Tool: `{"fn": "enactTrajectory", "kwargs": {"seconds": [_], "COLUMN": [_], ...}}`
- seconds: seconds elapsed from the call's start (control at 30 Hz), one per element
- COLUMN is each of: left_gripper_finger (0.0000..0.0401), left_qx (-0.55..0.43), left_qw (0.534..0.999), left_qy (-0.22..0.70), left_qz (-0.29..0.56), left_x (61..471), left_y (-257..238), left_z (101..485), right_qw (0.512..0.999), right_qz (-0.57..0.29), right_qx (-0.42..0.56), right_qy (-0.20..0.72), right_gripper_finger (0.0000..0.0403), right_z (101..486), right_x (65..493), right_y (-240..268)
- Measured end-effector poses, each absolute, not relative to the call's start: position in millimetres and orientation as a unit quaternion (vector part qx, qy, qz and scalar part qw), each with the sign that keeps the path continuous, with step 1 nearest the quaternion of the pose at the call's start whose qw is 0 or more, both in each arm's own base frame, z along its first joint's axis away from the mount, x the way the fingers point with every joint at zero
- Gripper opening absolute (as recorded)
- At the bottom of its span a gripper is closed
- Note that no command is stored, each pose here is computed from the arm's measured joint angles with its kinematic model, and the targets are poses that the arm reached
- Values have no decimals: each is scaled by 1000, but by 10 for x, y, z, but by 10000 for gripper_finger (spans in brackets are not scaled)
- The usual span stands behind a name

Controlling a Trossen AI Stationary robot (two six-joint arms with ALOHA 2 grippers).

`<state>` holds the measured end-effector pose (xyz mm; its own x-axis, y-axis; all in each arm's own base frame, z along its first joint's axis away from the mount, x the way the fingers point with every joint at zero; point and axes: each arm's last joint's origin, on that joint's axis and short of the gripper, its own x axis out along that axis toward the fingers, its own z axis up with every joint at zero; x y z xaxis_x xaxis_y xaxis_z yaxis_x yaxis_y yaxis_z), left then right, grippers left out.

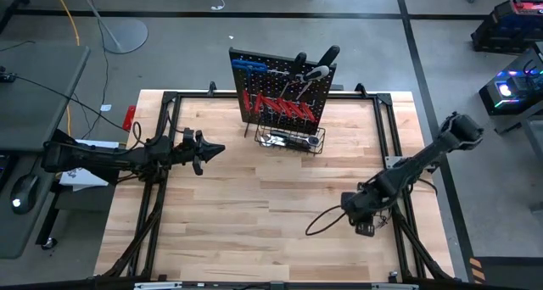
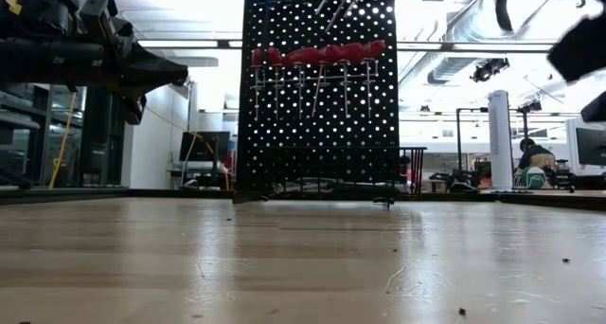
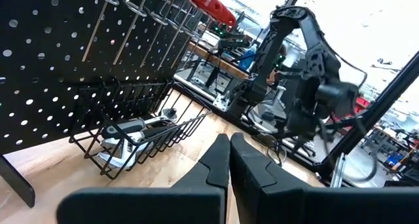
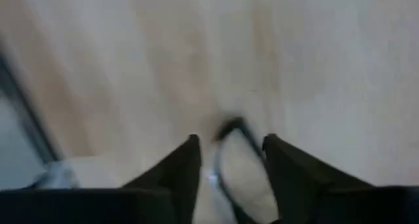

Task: Hang tools onto peg board
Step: Put the safety goggles into the wire basket on the peg board

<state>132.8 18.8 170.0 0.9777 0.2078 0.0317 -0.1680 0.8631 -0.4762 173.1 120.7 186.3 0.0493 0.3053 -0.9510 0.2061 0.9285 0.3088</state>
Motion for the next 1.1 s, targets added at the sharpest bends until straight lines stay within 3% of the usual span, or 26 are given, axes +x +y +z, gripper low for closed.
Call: {"fn": "enactTrajectory", "kwargs": {"seconds": [0.13,0.23,0.57,1.0,1.1], "left_gripper_finger": [0,0,0,0,0], "left_qx": [-243,-244,-252,-252,-262], "left_qw": [964,964,962,962,959], "left_qy": [-41,-41,-42,-39,-40], "left_qz": [97,98,98,99,98], "left_x": [1328,1328,1328,1328,1328], "left_y": [188,188,188,189,188], "left_z": [1700,1700,1699,1693,1694], "right_qw": [676,668,630,564,546], "right_qz": [-5,-15,-65,-110,-126], "right_qx": [168,181,272,256,245], "right_qy": [718,722,724,777,791], "right_gripper_finger": [207,224,205,199,182], "right_z": [1683,1609,1602,1271,1166], "right_x": [1774,1819,1821,1815,1822], "right_y": [1228,1259,1367,1474,1479]}}
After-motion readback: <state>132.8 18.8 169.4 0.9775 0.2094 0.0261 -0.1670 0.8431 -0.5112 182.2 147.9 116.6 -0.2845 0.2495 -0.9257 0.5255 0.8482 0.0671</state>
